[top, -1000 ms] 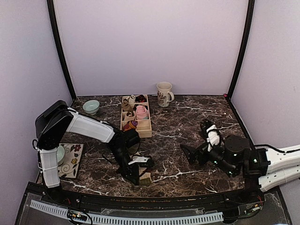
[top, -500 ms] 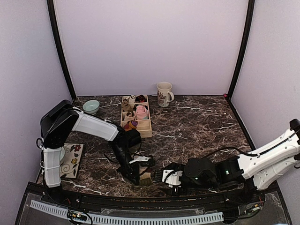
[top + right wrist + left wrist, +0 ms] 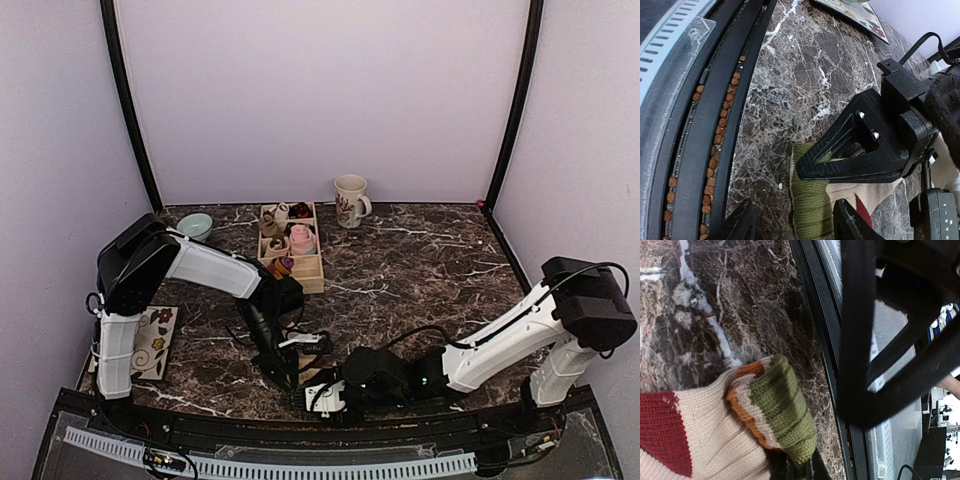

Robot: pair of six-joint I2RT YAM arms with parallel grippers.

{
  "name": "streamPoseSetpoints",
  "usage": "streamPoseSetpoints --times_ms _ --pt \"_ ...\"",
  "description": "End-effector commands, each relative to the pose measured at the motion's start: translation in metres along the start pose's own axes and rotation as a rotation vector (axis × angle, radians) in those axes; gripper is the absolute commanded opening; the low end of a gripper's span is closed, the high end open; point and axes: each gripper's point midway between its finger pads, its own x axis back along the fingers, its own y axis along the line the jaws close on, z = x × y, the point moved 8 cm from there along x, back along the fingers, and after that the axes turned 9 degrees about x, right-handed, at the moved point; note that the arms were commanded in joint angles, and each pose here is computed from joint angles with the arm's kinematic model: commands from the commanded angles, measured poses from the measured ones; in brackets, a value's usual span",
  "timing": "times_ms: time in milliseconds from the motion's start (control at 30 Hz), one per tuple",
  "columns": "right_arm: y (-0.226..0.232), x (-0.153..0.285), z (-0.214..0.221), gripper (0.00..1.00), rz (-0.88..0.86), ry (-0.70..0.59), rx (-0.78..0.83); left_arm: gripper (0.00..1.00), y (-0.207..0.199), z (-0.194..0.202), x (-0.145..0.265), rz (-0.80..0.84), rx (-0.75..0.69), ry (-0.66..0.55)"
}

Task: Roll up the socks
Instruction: Pick up the sock from the center of the board.

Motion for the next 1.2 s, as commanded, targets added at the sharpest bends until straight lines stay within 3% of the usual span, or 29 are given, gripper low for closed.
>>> streamPoseSetpoints --times_ms 0,567,733,800,933,1000,1167 --pt "-0.016 -0.01 -0.015 0.52 0.039 -0.116 0.001 0.0 0.015 0.026 -0.017 -0.029 0.067 0.147" --pt "-0.004 -0.032 0.024 0.35 -0.036 -0.071 -0.113 0.0 0.018 0.02 -0.012 -0.041 0.065 0.146" --pt "0.004 -0.036 0.031 0.24 -0.077 -0.055 -0.147 0.01 0.019 0.018 -0.01 -0.05 0.063 0.149" --pt "0.006 -0.038 0.034 0.18 -0.08 -0.043 -0.162 0.07 0.021 0.017 -0.009 -0.065 0.064 0.148" --pt "0.012 -0.044 0.046 0.06 -0.106 -0.005 -0.222 0.4 0.028 0.013 -0.001 -0.117 0.102 0.14" --pt "0.019 -0.046 0.056 0.01 -0.134 0.019 -0.262 0.45 0.029 0.009 0.011 -0.134 0.127 0.117" --pt "0.03 -0.039 0.074 0.0 -0.149 0.069 -0.368 0.5 0.035 0.006 0.054 -0.173 0.172 0.021"
